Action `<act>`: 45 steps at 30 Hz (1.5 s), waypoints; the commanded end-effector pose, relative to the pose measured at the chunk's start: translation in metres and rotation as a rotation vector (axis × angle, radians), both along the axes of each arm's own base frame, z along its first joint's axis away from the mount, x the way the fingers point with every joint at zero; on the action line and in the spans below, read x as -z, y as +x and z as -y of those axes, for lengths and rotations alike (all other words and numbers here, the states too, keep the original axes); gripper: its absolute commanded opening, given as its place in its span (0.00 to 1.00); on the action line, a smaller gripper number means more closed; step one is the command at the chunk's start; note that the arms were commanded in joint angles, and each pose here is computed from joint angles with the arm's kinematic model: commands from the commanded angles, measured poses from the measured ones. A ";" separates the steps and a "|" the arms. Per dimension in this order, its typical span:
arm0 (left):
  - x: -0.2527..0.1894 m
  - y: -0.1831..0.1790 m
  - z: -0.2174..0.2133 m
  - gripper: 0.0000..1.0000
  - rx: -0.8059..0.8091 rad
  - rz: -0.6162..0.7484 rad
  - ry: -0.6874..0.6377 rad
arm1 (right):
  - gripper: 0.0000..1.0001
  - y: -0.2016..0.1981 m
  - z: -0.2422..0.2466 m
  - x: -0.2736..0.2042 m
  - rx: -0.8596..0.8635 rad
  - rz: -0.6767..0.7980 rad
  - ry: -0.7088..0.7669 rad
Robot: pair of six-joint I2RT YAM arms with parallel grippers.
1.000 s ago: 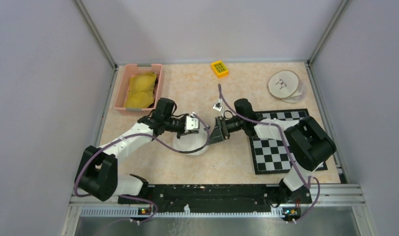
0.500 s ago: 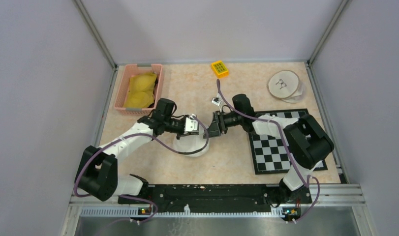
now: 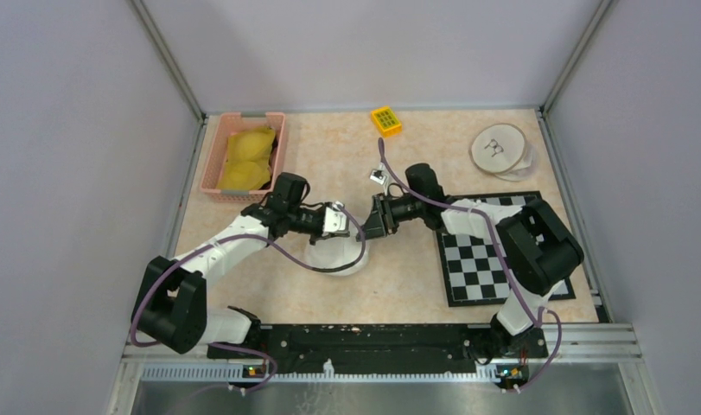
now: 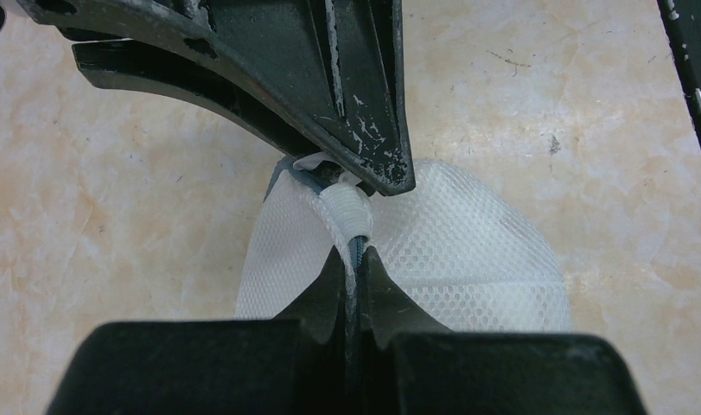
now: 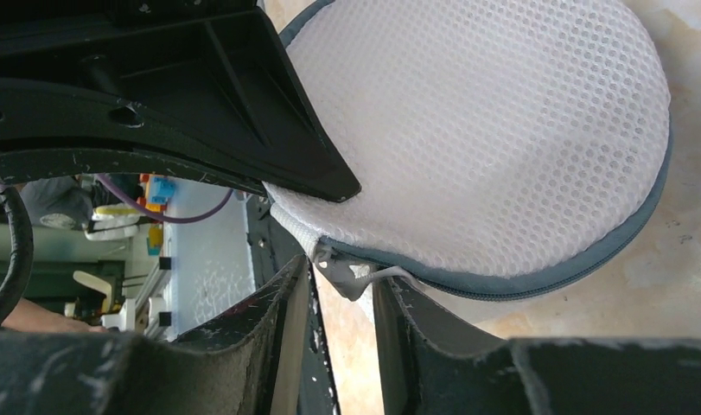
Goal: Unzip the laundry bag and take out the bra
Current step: Unzip the laundry bag at the center of the board.
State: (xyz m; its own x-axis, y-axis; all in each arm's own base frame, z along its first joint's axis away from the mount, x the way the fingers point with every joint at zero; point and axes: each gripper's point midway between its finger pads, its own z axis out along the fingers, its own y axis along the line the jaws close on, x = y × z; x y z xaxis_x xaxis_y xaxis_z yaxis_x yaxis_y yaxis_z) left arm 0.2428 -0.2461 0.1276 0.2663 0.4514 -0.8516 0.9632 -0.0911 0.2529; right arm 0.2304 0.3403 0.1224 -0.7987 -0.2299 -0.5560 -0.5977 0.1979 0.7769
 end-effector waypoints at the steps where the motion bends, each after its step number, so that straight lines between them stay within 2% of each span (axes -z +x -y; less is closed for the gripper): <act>1: -0.019 0.000 0.009 0.00 0.038 0.012 -0.059 | 0.32 0.017 -0.014 -0.016 0.021 0.076 0.025; 3: -0.017 0.000 0.008 0.00 0.035 0.014 -0.054 | 0.27 0.019 -0.015 -0.016 0.028 0.067 0.025; 6: -0.016 0.001 0.006 0.00 0.020 0.016 -0.040 | 0.04 0.020 -0.012 -0.012 0.038 0.050 0.006; 7: -0.016 0.002 0.004 0.00 0.012 0.018 -0.031 | 0.00 0.021 -0.010 -0.008 0.045 0.043 -0.006; 17: -0.001 0.000 -0.007 0.00 0.020 0.091 0.033 | 0.00 0.031 0.022 0.021 0.111 0.084 -0.126; 27: 0.002 0.011 -0.013 0.00 0.016 0.181 0.076 | 0.00 0.040 0.032 0.027 0.143 0.115 -0.155; 30: -0.003 0.016 -0.014 0.00 -0.001 0.220 0.076 | 0.00 0.034 0.028 0.017 0.118 0.115 -0.111; 33: -0.012 0.015 -0.010 0.10 0.036 0.267 0.047 | 0.00 0.023 0.020 0.006 0.087 0.119 -0.066; 36: -0.023 0.010 -0.007 0.37 0.072 0.306 0.029 | 0.00 0.017 0.016 -0.001 0.069 0.113 -0.038; 38: -0.029 0.005 -0.008 0.49 0.085 0.310 0.031 | 0.00 0.015 0.015 -0.004 0.065 0.110 -0.028; 41: -0.034 -0.004 -0.010 0.63 0.087 0.270 0.042 | 0.00 0.010 0.013 -0.008 0.050 0.103 -0.006; 44: -0.040 0.001 -0.013 0.76 -0.029 0.169 0.066 | 0.00 0.001 0.010 -0.009 0.020 0.102 0.007; 45: -0.042 0.001 -0.014 0.78 -0.063 0.130 0.075 | 0.00 -0.001 0.010 -0.010 0.014 0.102 0.011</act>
State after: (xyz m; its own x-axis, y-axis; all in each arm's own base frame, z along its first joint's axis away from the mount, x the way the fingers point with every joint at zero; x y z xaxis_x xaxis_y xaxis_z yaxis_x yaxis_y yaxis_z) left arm 0.2426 -0.2325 0.1460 0.4687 0.4963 -0.7308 0.8764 -0.1575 0.4551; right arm 0.2403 0.3218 0.1067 -0.7901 -0.2149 -0.5741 -0.6129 0.2902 0.7349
